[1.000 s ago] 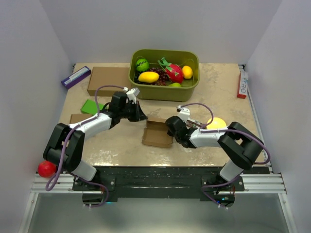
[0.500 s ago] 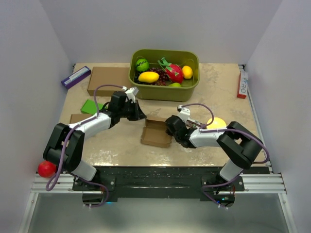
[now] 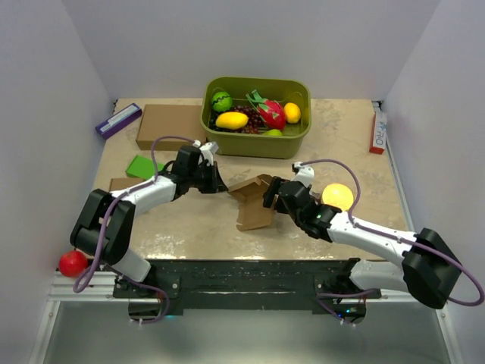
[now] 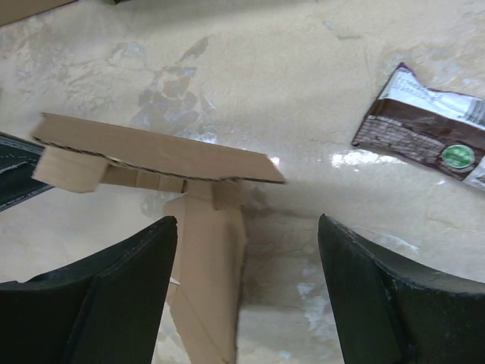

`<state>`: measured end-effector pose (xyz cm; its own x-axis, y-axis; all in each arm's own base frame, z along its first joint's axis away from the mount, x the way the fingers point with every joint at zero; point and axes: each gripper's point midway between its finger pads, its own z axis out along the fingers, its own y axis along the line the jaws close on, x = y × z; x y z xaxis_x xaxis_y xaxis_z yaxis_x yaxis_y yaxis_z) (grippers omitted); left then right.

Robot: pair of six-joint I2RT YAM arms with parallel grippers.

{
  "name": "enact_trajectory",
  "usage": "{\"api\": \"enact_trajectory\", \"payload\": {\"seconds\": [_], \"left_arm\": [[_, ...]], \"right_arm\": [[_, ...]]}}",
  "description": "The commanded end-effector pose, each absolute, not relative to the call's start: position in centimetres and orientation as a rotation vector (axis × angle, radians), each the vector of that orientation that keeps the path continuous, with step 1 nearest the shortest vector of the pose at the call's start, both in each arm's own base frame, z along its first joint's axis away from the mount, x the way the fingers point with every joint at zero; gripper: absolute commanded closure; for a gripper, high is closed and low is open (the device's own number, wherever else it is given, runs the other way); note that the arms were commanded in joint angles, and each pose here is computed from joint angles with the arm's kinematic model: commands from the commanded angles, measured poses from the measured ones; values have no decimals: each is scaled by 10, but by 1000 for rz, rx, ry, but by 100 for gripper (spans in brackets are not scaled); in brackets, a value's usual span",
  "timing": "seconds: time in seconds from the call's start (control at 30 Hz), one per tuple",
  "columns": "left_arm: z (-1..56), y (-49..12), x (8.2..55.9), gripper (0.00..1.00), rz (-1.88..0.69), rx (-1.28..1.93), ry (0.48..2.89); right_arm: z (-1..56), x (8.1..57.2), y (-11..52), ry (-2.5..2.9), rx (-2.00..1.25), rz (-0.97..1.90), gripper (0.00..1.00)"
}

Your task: Fold the paper box

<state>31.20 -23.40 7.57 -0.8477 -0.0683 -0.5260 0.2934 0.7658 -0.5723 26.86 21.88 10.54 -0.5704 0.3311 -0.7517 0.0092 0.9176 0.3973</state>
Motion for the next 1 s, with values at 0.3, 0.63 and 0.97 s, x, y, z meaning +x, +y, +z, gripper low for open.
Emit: {"api": "enact_trajectory", "payload": {"seconds": [0.3,0.63,0.97], "left_arm": [[97,-238,314,100,-934,223,2353],[162,-228,331,51,-845,290,2112],[213,-245,300,38,-650,381,1916]], "right_arm": [[85,259,199,2230,134,400,20],[103,237,188,2277,129,420,12],[110,247,155,2260,198,285,8]]}}
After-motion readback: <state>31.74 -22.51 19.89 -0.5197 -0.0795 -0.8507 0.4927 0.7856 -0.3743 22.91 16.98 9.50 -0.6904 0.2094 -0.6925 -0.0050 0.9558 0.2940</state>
